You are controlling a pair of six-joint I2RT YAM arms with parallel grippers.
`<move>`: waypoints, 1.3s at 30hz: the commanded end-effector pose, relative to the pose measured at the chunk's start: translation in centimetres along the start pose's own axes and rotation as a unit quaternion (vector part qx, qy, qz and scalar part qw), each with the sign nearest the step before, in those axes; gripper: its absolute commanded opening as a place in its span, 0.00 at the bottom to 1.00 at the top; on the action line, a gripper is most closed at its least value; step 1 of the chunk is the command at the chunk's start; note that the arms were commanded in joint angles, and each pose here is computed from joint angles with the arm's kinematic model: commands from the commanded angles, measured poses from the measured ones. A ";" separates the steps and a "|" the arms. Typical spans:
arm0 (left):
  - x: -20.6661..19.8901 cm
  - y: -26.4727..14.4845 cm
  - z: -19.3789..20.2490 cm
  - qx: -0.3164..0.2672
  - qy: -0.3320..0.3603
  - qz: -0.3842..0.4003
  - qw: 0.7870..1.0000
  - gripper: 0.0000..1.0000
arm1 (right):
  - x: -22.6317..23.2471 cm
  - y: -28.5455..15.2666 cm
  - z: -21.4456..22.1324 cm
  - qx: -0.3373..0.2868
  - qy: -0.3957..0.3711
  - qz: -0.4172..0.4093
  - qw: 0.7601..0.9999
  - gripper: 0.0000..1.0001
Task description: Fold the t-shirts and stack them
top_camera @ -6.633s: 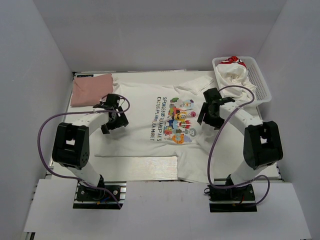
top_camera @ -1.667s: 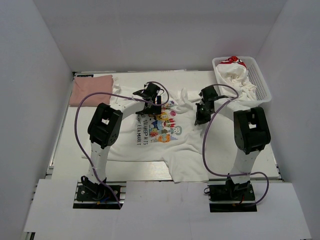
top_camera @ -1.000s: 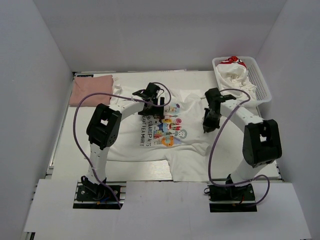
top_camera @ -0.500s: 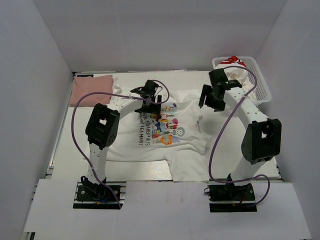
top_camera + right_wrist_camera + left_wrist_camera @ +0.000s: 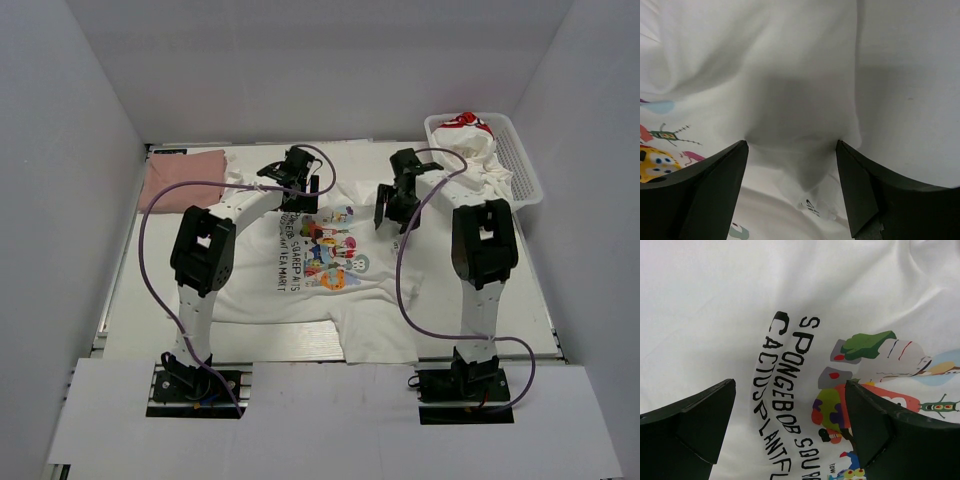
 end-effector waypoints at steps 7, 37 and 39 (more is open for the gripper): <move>1.1 0.8 1.0 0.018 0.005 -0.021 1.000 1.00 | 1.4 2.9 0.6 0.018 -0.009 -0.039 0.999 0.77; 1.2 1.6 3.5 0.049 -0.011 -0.010 0.999 1.00 | -6.4 -2.7 2.6 -0.092 0.049 0.074 0.992 0.57; 1.1 1.5 3.6 0.052 -0.011 -0.006 0.999 1.00 | -6.5 -2.0 2.7 -0.083 0.044 0.081 0.992 0.57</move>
Point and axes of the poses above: each gripper's point midway between its finger pads, its own y axis out along the fingers, its own x axis along the line the jaws close on, z = x × y, the point moved 2 cm from there along -y, back along the fingers, and after that the axes turned 13 degrees about -y, right-handed, at the moved point
